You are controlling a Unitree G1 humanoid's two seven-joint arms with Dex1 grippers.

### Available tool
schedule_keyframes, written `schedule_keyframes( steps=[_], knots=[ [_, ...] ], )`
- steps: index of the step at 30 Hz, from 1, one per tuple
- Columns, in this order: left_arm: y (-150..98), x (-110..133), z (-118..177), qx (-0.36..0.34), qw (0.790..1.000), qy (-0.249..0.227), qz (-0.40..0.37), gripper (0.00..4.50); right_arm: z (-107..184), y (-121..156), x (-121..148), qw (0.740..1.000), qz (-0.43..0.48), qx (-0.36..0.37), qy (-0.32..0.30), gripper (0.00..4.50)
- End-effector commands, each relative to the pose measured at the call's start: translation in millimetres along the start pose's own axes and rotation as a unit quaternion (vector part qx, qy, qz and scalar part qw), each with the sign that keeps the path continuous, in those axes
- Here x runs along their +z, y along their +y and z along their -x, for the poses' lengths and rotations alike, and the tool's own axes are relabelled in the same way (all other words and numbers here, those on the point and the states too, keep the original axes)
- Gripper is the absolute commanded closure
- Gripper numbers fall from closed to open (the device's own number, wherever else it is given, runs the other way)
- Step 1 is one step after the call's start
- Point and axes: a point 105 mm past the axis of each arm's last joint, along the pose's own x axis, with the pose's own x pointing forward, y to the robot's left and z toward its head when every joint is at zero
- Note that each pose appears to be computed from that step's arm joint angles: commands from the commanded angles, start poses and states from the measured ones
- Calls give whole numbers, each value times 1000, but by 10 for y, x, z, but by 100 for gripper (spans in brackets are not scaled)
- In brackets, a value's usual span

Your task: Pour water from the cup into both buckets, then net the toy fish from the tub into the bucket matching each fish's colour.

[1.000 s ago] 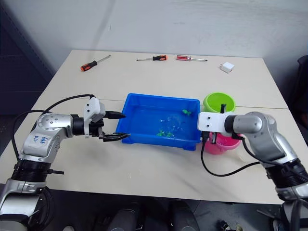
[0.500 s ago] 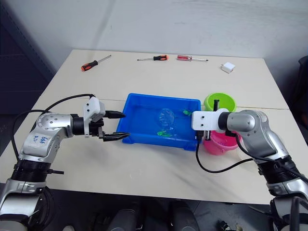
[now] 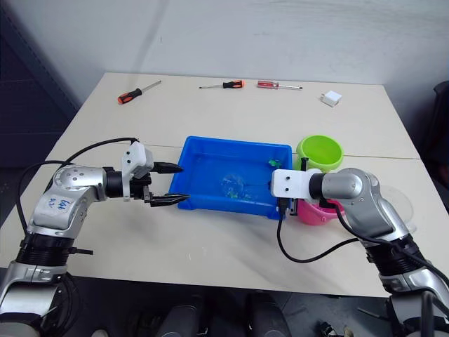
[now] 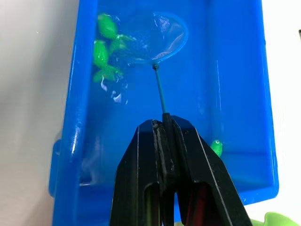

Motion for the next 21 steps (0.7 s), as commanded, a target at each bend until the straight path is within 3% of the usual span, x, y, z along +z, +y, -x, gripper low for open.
schedule_keyframes(
  steps=[1,7,14,21],
  knots=[
    [14,122,77,8,1000,-14,-19,1,96,-71,49,1000,12,-14,-3,450],
    [15,122,76,7,1000,-14,-20,1,134,-81,-56,998,53,-7,27,450],
    [17,120,67,7,1000,-16,-19,1,84,43,167,999,-9,20,-36,450],
    [3,112,71,8,1000,-17,-17,1,36,-78,95,1000,24,-12,-9,450]
  ],
)
